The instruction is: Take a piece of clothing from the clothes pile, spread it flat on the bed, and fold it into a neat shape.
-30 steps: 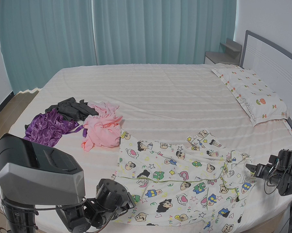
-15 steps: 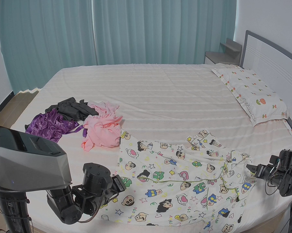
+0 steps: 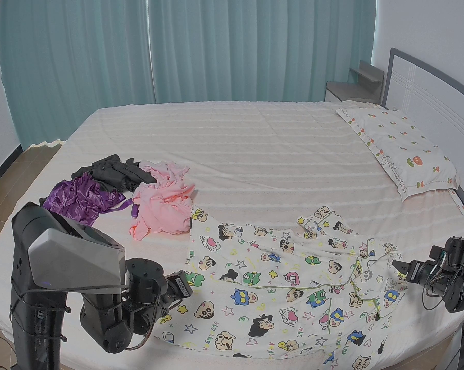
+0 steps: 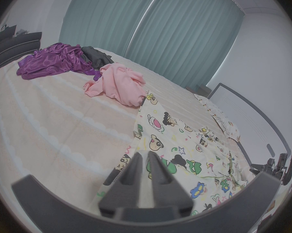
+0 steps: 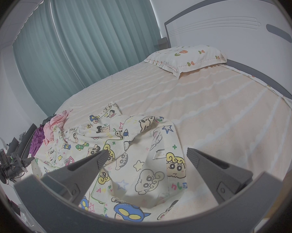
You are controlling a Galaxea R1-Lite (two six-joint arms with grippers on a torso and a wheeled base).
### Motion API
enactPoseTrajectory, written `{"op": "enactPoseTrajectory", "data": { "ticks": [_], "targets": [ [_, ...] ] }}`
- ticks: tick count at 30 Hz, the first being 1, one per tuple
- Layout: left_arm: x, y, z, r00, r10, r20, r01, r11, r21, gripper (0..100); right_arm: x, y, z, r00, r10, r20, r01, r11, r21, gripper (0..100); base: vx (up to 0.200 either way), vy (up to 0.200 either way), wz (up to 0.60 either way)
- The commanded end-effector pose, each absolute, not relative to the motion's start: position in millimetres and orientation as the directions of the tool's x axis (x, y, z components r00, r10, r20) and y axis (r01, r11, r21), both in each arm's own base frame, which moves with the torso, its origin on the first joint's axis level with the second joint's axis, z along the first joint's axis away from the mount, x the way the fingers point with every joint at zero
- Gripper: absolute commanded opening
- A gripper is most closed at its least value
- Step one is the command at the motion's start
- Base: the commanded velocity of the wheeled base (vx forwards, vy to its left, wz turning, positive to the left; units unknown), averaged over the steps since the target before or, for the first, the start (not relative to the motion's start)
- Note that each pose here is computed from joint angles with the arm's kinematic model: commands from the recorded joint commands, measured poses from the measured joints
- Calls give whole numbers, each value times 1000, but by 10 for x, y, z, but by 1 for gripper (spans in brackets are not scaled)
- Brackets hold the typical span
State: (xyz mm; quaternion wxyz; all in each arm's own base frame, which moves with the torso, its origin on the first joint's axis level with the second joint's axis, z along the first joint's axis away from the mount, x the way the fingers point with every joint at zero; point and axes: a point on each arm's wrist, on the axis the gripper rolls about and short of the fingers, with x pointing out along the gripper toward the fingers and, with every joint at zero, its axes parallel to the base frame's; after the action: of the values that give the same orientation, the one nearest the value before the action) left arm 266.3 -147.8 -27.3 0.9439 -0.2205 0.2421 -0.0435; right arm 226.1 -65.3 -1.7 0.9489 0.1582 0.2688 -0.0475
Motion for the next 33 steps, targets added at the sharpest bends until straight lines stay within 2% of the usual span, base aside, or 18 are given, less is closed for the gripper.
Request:
{"op": "enactPoseTrajectory", "data": {
  "ticks": [1, 8, 15, 22, 26, 33],
  "targets": [
    [2713, -1401, -340, 877, -161, -453, -51, 906, -419, 100, 2264, -658, 20, 864, -11, -504, 171, 947, 272, 100, 0, 0, 0],
    [2763, -1294, -264, 889, -148, -433, -66, 895, -442, 100, 2147, -635, 27, 847, -11, -532, 185, 944, 275, 100, 0, 0, 0],
    [2386, -1139, 49, 867, -252, -430, 13, 873, -487, 100, 2071, -627, 161, 869, 8, -494, 161, 941, 298, 100, 0, 0, 0],
    [2105, -1155, 165, 833, -321, -451, -10, 806, -592, 100, 2035, -716, 172, 869, -27, -495, 199, 934, 298, 100, 0, 0, 0],
    [2055, -1164, 145, 820, -328, -469, -21, 802, -597, 100, 2002, -699, 152, 847, -16, -532, 204, 933, 297, 100, -200, 0, 0],
    [1868, -1191, 83, 756, -382, -531, -1, 812, -584, 100, 1770, -575, 203, 750, 142, -646, 119, 932, 342, 100, -200, 0, 0]
  ]
}}
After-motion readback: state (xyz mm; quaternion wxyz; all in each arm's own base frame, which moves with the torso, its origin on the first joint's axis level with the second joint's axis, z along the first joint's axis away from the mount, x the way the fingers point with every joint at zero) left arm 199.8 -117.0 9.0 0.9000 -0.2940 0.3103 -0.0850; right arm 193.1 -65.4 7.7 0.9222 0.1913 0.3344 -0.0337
